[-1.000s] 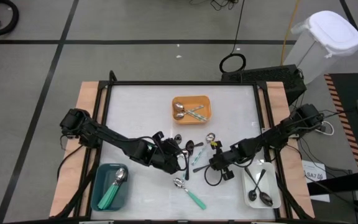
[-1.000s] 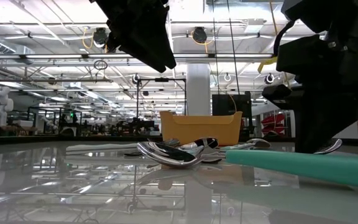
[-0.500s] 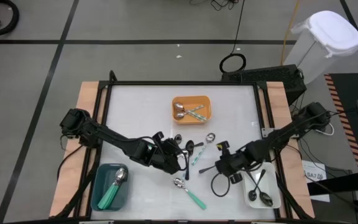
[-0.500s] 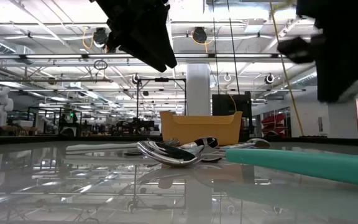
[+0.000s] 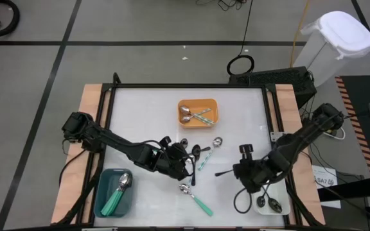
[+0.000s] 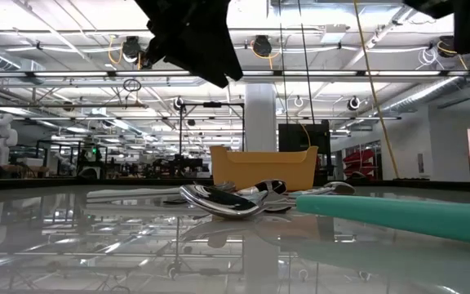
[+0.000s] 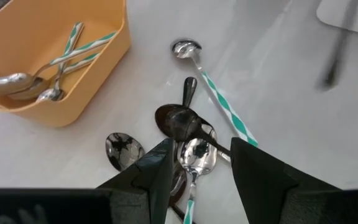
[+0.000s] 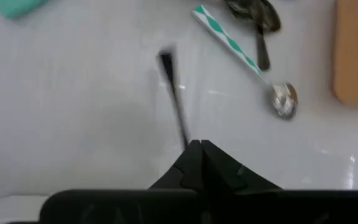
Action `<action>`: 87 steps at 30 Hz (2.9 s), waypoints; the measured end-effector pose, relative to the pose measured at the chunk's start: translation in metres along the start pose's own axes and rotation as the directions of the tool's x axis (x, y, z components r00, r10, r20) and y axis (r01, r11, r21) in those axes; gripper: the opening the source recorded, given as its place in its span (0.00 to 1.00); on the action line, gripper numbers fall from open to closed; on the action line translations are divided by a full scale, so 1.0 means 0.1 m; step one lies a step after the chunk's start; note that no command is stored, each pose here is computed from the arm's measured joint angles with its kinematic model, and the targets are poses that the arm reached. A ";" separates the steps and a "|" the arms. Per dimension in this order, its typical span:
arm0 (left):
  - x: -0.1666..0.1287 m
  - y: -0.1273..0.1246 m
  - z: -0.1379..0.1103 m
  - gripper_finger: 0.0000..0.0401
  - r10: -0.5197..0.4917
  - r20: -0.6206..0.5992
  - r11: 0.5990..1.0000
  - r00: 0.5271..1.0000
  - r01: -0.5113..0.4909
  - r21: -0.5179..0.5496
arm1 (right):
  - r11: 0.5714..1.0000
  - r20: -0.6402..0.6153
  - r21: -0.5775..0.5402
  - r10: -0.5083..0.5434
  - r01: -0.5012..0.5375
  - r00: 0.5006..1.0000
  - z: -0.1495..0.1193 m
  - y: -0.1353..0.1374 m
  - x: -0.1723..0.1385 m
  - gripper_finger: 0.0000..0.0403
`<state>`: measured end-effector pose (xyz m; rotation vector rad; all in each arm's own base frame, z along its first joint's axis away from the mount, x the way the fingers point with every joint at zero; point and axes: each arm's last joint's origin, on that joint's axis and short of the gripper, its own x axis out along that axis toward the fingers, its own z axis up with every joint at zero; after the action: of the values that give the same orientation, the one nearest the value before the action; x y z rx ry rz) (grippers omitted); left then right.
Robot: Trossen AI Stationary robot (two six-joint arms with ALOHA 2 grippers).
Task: Sort silverware by color (type)
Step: Put the black spoon into the white bin
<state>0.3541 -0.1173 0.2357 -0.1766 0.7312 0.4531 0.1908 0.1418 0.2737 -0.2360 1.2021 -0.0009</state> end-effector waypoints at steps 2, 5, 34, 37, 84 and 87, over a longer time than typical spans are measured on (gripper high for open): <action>0.00 0.00 0.01 0.40 -0.004 0.005 1.000 1.000 0.004 0.005 | 0.999 -0.014 0.021 -0.028 0.029 1.000 -0.04 0.02 -0.03 0.00; 0.00 -0.02 0.04 0.40 -0.020 0.030 1.000 0.999 0.019 0.012 | 0.998 -0.021 0.045 -0.042 0.043 0.999 -0.08 0.03 -0.02 0.00; 0.01 -0.04 0.09 0.40 -0.051 0.070 0.998 0.996 0.049 0.032 | 0.997 -0.065 0.073 0.005 0.000 0.998 -0.40 0.16 0.54 0.21; 0.01 -0.05 0.09 0.40 -0.053 0.073 0.998 0.996 0.051 0.029 | 0.996 -0.059 0.083 0.033 -0.028 0.998 -0.44 0.14 0.68 0.27; 0.00 -0.06 0.11 0.40 -0.063 0.090 0.998 0.994 0.060 0.037 | 0.988 -0.160 0.138 0.090 -0.068 0.983 -0.58 -0.02 1.26 0.26; 0.00 -0.06 0.11 0.40 -0.063 0.090 0.998 0.994 0.060 0.037 | 0.988 -0.162 0.138 0.094 -0.072 0.982 -0.58 -0.02 1.26 0.21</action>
<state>0.3636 -0.1191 0.2434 -0.1452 0.6422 0.3873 0.1833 0.1134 0.1377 -0.0705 1.3741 -0.0277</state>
